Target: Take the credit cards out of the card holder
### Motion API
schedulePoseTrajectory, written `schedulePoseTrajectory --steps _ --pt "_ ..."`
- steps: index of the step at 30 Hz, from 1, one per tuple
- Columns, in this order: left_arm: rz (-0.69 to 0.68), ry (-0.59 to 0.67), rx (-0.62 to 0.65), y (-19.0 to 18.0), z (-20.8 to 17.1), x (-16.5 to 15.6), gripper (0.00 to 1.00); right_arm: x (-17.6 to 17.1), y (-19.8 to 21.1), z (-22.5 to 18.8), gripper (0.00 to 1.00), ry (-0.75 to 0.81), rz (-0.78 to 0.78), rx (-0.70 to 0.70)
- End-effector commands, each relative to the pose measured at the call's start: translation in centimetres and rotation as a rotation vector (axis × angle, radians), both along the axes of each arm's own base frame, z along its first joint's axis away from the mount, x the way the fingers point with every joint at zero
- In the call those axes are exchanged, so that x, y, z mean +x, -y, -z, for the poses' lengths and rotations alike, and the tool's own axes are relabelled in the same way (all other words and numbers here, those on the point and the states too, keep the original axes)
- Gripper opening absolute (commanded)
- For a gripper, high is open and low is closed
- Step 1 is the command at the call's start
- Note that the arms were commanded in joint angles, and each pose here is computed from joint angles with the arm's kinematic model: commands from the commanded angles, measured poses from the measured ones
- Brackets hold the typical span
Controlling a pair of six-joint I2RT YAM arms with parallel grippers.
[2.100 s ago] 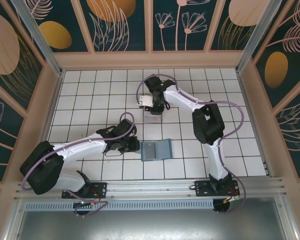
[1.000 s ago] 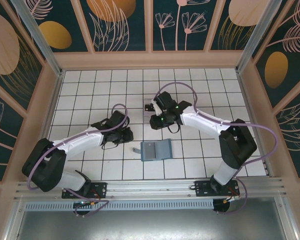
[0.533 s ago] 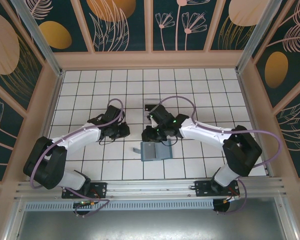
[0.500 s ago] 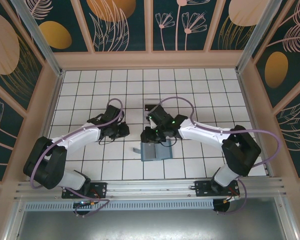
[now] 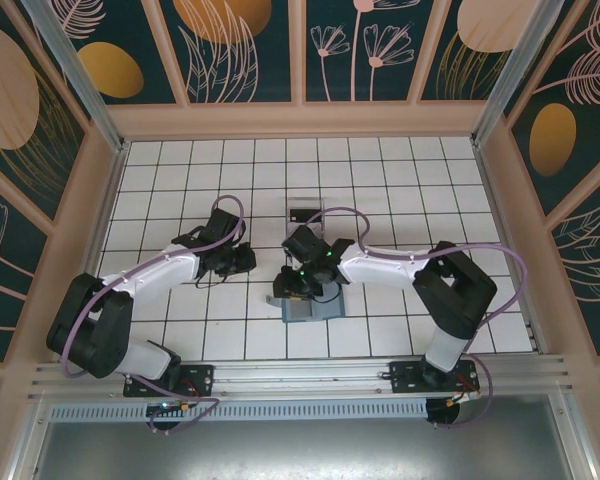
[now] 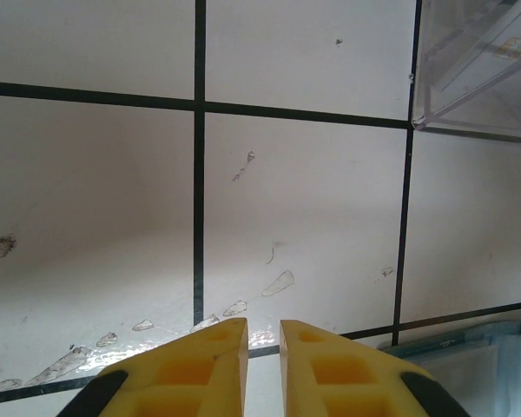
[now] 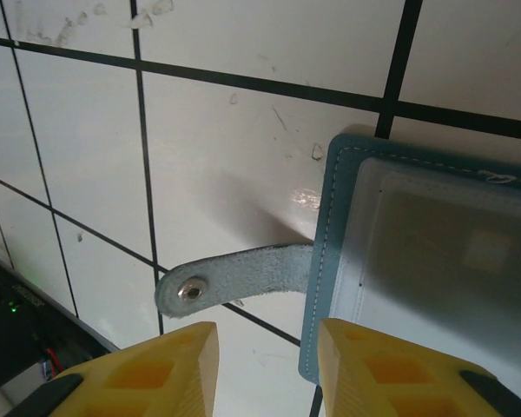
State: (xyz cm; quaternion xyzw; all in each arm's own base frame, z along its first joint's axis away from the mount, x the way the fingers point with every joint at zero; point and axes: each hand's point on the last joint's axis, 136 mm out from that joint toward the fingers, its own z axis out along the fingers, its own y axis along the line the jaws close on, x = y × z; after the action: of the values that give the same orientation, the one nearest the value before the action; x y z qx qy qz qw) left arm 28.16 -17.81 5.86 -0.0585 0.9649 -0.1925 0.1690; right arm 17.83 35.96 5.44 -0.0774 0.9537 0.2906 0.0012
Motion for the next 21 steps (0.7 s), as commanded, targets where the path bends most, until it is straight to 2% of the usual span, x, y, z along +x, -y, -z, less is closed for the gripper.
schedulePoseTrajectory --steps 1,21 --pt "0.005 0.015 0.015 -0.3 -0.7 0.3 0.18 -0.5 -0.1 1.0 0.37 -0.014 0.001 -0.015" --pt "0.000 0.011 0.005 -0.4 -0.5 -0.1 0.18 -0.8 2.2 3.5 0.38 -0.006 0.024 -0.173"
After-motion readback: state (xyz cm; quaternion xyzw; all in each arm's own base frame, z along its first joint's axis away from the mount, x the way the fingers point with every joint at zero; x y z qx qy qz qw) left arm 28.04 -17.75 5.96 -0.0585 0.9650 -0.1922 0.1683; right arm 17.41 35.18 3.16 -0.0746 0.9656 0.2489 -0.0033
